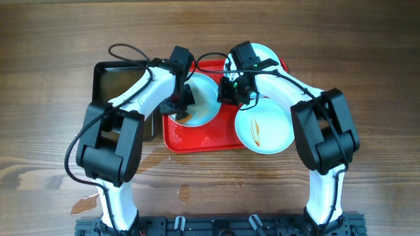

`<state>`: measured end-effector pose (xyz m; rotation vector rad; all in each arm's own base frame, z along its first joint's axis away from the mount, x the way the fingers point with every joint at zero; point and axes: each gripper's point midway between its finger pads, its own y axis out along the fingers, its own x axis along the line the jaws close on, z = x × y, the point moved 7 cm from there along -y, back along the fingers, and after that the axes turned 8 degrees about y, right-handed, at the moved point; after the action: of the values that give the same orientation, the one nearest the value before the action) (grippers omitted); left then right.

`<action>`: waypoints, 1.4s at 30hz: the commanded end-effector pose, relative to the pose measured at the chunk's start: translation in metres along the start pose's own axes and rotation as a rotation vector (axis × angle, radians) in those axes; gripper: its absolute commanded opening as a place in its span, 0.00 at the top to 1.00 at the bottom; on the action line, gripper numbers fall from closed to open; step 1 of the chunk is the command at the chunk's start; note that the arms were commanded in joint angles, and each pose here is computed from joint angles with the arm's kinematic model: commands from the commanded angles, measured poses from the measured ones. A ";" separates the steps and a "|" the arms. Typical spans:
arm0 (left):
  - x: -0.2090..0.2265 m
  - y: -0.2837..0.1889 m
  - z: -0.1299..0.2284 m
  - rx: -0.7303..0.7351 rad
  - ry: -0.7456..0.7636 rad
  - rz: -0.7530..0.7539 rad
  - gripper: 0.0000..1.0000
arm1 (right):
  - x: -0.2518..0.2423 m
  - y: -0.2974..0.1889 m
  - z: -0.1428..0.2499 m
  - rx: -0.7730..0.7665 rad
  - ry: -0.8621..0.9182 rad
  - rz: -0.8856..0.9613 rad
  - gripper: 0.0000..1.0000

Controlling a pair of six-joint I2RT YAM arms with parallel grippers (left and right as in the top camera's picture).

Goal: Clean dirty plates on tray and stack at the side
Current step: 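Scrub the plate surface with the sponge in the left gripper, then carry the plate with the right gripper to the table right of the tray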

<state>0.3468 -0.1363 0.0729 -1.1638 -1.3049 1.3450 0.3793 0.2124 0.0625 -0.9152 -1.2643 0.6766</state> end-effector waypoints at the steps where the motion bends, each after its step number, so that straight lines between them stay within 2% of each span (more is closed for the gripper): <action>1: -0.031 0.008 0.034 0.257 0.114 0.344 0.96 | -0.002 0.008 0.005 0.033 0.009 -0.008 0.96; 2: -0.043 0.004 0.032 0.254 0.157 0.459 0.96 | -0.002 0.008 0.005 0.033 0.009 -0.007 0.96; 3: -0.048 0.004 0.026 0.213 0.174 0.488 0.96 | -0.002 0.008 0.005 0.034 0.010 -0.006 0.96; 5: -0.051 0.006 -0.002 0.032 0.198 0.456 0.96 | -0.002 0.008 0.005 0.034 0.010 -0.006 0.96; 7: -0.045 0.008 -0.025 -0.119 0.137 0.346 0.96 | -0.002 0.008 0.005 0.034 0.010 -0.005 0.96; 9: -0.029 0.007 -0.053 -0.318 0.035 0.152 0.96 | -0.003 0.008 0.006 0.034 0.011 -0.005 0.96; 11: -0.007 0.006 -0.059 -0.397 -0.058 -0.038 0.96 | -0.003 0.008 0.005 0.034 0.010 -0.005 0.96; 14: 0.005 0.010 -0.045 -0.324 -0.067 -0.124 0.96 | -0.003 0.008 0.005 0.034 0.010 -0.005 0.96; 16: 0.000 0.012 -0.024 -0.171 -0.002 -0.044 0.96 | -0.003 0.008 0.005 0.033 0.010 -0.005 0.96; 17: -0.007 0.009 -0.018 -0.125 0.060 0.028 0.96 | -0.003 0.008 0.005 0.028 0.010 0.001 0.96; 19: -0.016 -0.016 -0.011 -0.078 0.084 0.171 0.96 | -0.005 0.008 0.004 0.017 0.017 0.015 0.96; 23: -0.014 -0.101 -0.011 -0.167 0.112 0.345 0.96 | -0.006 0.008 0.004 0.013 0.013 0.022 0.96; 25: 0.006 -0.154 -0.007 -0.265 0.098 0.422 0.96 | -0.002 0.005 0.003 0.010 0.004 0.005 0.96; 27: 0.030 -0.180 -0.003 -0.327 0.052 0.424 0.96 | 0.008 -0.010 0.003 -0.016 -0.017 -0.026 0.96; 31: 0.069 -0.186 -0.011 -0.359 -0.032 0.374 0.96 | 0.034 -0.075 0.002 -0.192 -0.093 -0.025 0.96; 35: 0.082 -0.177 -0.020 -0.349 -0.074 0.360 0.96 | 0.036 -0.148 0.011 -0.458 -0.110 0.141 0.96; 38: 0.084 -0.176 -0.020 -0.356 -0.079 0.339 0.96 | 0.033 -0.171 0.022 -0.592 -0.136 0.306 0.96; 42: 0.085 -0.177 -0.022 -0.365 -0.081 0.332 0.96 | 0.034 -0.174 0.042 -0.694 -0.208 0.552 0.96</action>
<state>0.3515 -0.0454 0.2485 -1.6442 -1.5023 1.4717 0.3385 0.1683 0.2192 -1.6020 -1.4682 0.7199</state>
